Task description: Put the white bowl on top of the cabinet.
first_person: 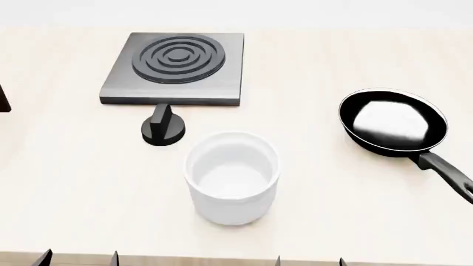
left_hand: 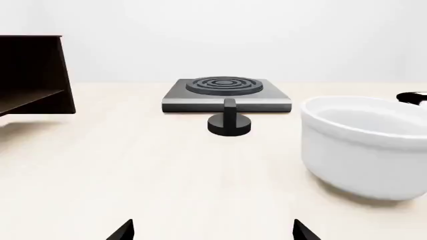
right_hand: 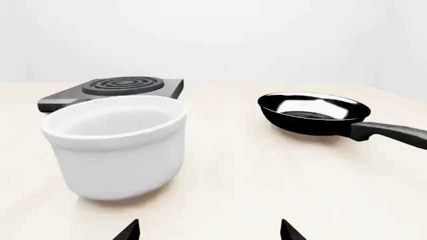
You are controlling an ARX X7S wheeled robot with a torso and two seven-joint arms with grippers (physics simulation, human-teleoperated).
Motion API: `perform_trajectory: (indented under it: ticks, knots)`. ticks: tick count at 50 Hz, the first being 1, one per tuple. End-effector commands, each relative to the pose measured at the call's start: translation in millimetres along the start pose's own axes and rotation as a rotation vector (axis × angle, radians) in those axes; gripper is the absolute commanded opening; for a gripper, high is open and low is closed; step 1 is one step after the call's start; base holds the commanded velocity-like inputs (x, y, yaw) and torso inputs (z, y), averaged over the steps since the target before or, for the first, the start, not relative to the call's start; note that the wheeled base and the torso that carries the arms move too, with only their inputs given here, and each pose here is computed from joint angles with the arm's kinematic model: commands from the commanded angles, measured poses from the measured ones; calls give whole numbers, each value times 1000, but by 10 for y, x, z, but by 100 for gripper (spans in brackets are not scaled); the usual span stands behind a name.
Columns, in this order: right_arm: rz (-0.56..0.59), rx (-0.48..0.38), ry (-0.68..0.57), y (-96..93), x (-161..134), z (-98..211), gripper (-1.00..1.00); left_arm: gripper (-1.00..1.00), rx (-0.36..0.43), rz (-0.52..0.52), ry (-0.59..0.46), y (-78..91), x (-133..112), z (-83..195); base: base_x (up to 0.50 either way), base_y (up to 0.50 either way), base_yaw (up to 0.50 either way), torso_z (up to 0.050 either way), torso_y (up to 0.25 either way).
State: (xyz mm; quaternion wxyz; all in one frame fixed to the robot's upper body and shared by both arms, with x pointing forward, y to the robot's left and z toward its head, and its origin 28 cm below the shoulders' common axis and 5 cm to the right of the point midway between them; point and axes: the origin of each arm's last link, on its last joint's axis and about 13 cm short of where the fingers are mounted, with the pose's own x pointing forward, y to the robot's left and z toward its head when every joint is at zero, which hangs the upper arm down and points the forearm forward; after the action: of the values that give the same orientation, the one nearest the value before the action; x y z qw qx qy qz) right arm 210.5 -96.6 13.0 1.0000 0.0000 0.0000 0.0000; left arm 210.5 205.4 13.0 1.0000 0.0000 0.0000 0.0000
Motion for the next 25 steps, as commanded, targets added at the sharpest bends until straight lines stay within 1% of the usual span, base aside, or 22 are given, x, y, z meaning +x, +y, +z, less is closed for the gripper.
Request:
perform_trajectory:
  ticks: [1,3,5,6,7,9,10,13,14,17,18,19,20,21,23,24,25]
  knots:
    - [3,-18,0,11,-2,-7,100,100,15,15,7,-7,4,-9,0,0,0,0,0]
    - [1,-13,-3,6,-5,-5,100,100,9,25,10,-2,3,-8,0,0,0,0,0]
    - [0,-14,-7,6,-7,-6,100,100,-4,11,2,0,-1,-5,0,0,0,0,0]
    - [-1,-21,-9,9,-10,-6,100,100,-53,-38,-3,3,2,0,0,0,0,0,0]
    - [-3,-23,-8,9,-9,-7,100,100,-45,-21,-9,9,2,3,0,0,0,0,0]
    - [-6,-23,-3,7,-7,-9,100,100,-41,-20,-10,14,-1,11,0,0,0,0,0]
    - [-7,-24,-10,8,-17,-6,100,100,-15,1,-14,10,-6,19,0,0,0,0,0]
    - [-7,-28,-10,10,-18,-9,100,100,4,-11,-14,-8,-9,29,0,0,0,0,0]
    - [-8,-28,-9,10,-17,-11,100,100,21,-14,-22,-16,-11,36,0,0,0,0,0]
    - [-7,-24,-10,10,-22,-11,100,100,14,-39,-22,-19,-15,34,0,0,0,0,0]
    - [-8,-24,-10,10,-21,-11,100,100,18,-33,-13,-9,-16,21,0,0,0,0,0]
    - [-9,-25,-10,11,-22,-11,100,100,-1,-39,-17,-7,-21,25,0,0,0,0,0]
    - [-9,-27,-8,12,-22,-14,100,100,55,-44,-19,-20,-28,27,0,0,0,0,0]
    - [-9,-27,-8,13,-21,-15,100,100,72,-47,-17,-32,-26,26,0,0,0,0,0]
    - [-9,-25,-8,13,-21,-15,100,100,63,-54,-10,-37,-16,22,0,0,0,0,0]
    - [-9,-23,-7,12,-21,-15,100,100,71,-42,4,-32,-7,19,0,0,0,0,0]
    - [-9,-23,-7,12,-19,-15,100,100,105,-25,48,-30,9,8,0,0,0,0,0]
